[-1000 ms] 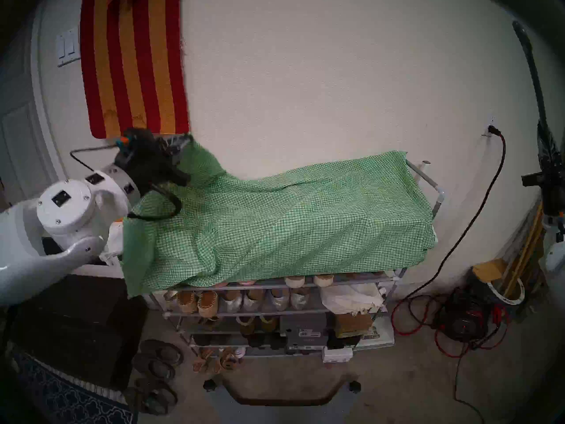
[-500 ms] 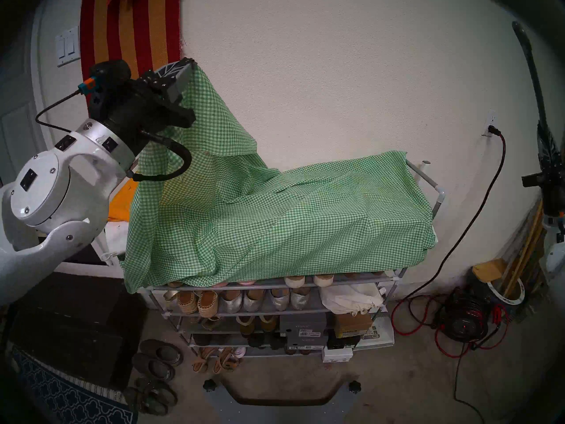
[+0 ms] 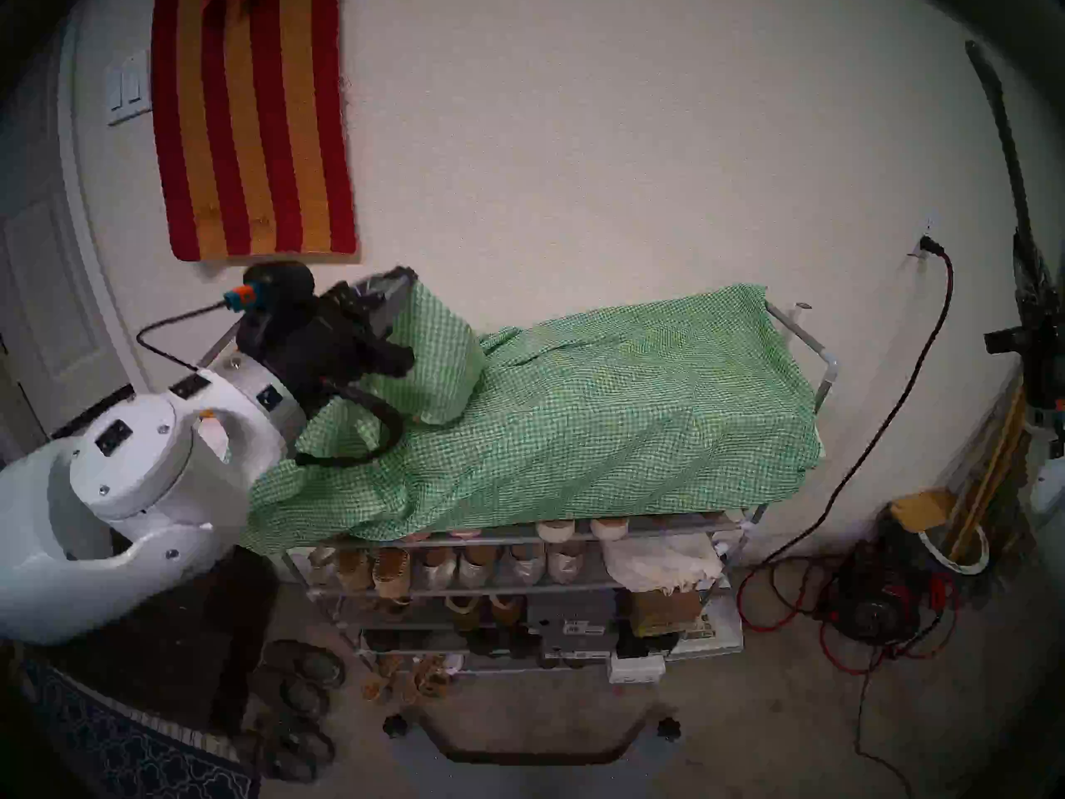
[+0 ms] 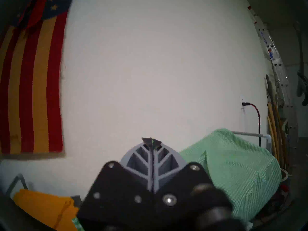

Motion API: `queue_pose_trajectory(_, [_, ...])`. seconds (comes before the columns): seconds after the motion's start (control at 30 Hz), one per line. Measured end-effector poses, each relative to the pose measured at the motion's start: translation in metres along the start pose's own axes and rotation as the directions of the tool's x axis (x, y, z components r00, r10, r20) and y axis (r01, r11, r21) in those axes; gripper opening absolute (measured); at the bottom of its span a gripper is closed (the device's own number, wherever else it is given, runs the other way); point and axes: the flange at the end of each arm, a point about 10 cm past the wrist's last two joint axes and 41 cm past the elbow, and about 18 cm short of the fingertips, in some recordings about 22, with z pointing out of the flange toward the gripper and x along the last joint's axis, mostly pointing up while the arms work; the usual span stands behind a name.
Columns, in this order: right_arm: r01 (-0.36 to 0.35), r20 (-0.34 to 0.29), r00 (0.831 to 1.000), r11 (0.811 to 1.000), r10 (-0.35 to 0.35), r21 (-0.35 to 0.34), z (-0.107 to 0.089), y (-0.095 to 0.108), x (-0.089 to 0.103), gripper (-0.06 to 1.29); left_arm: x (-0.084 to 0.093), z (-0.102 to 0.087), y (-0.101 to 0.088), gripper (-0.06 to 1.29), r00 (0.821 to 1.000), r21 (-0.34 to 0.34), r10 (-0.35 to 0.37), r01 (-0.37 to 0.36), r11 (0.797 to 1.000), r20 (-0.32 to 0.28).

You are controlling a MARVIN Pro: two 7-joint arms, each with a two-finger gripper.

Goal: Lift the object off the cloth, cover the shoe rack with the cloth, put the object back

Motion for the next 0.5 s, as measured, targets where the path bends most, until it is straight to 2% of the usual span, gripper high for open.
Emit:
queue_pose_trajectory(0.17, [-0.001, 0.001, 1.0, 1.0, 0.001, 0.002, 0.0, 0.0, 0.0, 0.03, -0.033, -0.012, 0.008, -0.02, 0.992, -0.007, -0.026, 0.027, 1.0, 0.12])
queue_pose_trajectory(0.33, [-0.001, 0.002, 1.0, 1.0, 0.001, 0.003, 0.0, 0.001, 0.001, 0.02, -0.062, -0.026, 0.016, -0.02, 0.974, -0.01, -0.038, 0.042, 0.999, 0.225])
queue_pose_trajectory(0.5, [-0.002, 0.003, 1.0, 1.0, 0.002, 0.005, 0.0, 0.002, 0.001, 0.02, -0.077, -0.036, 0.02, -0.02, 0.961, -0.011, -0.033, 0.037, 0.999, 0.275])
